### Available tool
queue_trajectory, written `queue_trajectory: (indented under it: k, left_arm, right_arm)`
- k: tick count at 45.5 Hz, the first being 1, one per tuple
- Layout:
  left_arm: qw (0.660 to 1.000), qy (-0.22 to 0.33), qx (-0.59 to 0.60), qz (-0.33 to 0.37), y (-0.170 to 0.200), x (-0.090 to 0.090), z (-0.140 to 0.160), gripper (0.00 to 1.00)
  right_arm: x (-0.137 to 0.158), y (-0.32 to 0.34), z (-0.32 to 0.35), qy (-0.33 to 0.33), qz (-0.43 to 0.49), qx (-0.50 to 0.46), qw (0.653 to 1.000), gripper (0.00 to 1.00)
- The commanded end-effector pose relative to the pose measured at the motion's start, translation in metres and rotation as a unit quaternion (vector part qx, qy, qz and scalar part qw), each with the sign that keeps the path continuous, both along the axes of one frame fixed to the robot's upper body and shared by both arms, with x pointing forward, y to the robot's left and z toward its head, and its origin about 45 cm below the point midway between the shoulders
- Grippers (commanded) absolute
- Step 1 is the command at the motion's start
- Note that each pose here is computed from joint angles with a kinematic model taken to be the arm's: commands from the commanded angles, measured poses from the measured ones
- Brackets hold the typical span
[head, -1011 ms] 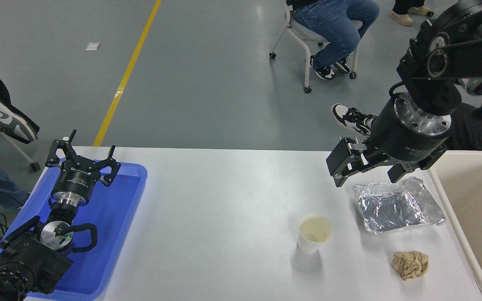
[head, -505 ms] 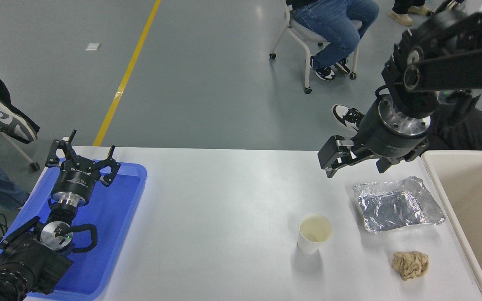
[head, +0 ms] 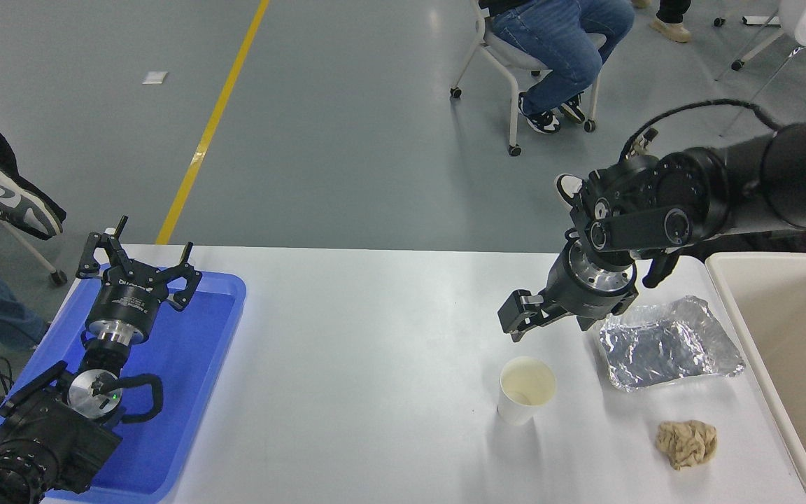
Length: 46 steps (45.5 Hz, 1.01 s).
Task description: Pick up paper cup place in dustbin
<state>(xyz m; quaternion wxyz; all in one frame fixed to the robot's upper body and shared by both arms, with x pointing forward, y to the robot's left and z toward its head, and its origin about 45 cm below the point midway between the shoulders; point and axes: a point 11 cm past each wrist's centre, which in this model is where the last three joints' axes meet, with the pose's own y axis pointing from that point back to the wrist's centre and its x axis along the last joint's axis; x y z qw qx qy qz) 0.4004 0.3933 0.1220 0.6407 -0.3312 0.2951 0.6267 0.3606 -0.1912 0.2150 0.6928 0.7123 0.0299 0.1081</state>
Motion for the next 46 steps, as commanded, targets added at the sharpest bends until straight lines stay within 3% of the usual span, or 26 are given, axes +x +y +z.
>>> queue_trajectory:
  k: [1, 27, 38, 46]
  left_arm:
    - [1.0, 0.0, 0.0, 0.0, 0.0, 0.0, 0.0, 1.0]
    - [1.0, 0.0, 0.0, 0.0, 0.0, 0.0, 0.0, 1.0]
    - [1.0, 0.0, 0.0, 0.0, 0.0, 0.0, 0.0, 1.0]
    - [1.0, 0.0, 0.0, 0.0, 0.0, 0.0, 0.0, 1.0]
  right_arm:
    - [-0.007, -0.009, -0.035, 0.016, 0.004, 0.0, 1.0, 1.0]
    - [-0.009, -0.032, -0.084, 0.006, 0.001, -0.008, 1.0, 0.96]
    - [-0.013, -0.038, -0.09, 0.009, -0.005, -0.009, 1.0, 0.89]
    - [-0.013, -0.038, -0.093, 0.005, -0.006, -0.006, 1.0, 0.72]
